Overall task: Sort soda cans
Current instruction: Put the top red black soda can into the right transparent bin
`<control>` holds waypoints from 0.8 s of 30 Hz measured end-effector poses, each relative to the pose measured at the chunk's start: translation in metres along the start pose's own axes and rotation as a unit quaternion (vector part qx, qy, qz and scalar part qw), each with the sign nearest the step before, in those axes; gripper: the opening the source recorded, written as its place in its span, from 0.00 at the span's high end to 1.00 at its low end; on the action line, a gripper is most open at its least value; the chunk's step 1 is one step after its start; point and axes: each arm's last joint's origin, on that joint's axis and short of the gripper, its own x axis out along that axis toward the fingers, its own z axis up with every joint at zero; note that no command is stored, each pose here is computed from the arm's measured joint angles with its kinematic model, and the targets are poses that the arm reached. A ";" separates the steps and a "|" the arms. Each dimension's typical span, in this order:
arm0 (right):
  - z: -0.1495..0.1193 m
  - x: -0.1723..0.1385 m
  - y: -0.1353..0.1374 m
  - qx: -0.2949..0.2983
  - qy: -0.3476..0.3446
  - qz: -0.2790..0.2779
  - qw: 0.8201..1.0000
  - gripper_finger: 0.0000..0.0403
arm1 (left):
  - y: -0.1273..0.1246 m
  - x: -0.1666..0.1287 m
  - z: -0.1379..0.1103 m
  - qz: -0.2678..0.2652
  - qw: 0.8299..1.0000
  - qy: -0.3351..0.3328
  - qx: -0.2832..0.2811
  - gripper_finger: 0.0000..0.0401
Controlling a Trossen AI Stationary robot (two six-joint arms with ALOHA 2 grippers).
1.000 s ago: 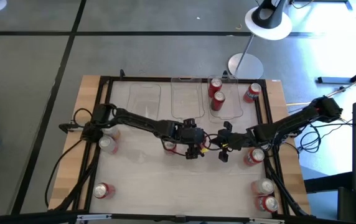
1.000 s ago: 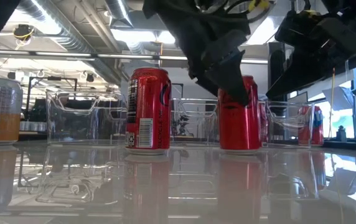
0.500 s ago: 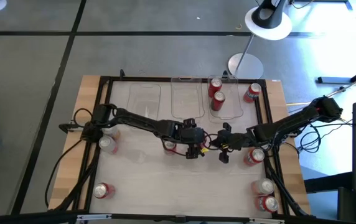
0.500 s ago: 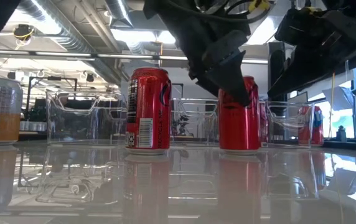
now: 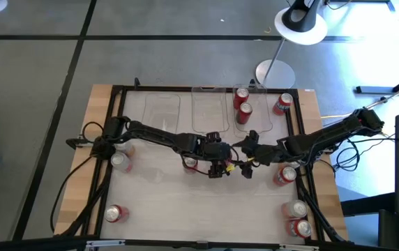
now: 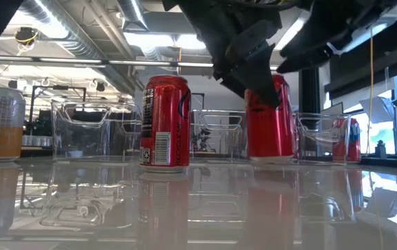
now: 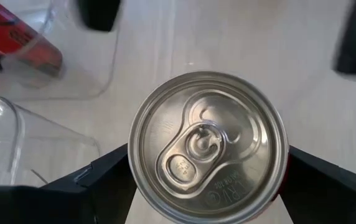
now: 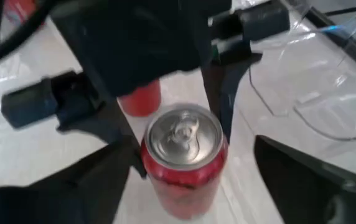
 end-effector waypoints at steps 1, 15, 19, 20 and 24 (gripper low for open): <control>0.002 0.000 0.000 0.001 -0.003 0.000 1.000 0.14 | 0.000 0.000 0.000 0.000 1.000 -0.001 -0.001 0.20; 0.004 -0.001 0.001 0.008 -0.013 0.002 1.000 0.01 | 0.000 0.000 0.000 0.000 1.000 -0.001 -0.001 0.20; 0.003 -0.001 0.000 0.003 -0.009 -0.013 1.000 0.01 | 0.000 0.000 0.000 0.000 1.000 0.000 -0.008 0.20; 0.002 -0.001 -0.001 0.001 -0.005 -0.014 1.000 0.01 | 0.000 0.000 0.000 0.000 1.000 -0.001 -0.012 0.20; -0.001 -0.001 -0.001 -0.002 0.009 -0.016 1.000 0.01 | -0.001 0.000 -0.001 0.000 1.000 0.006 -0.014 0.20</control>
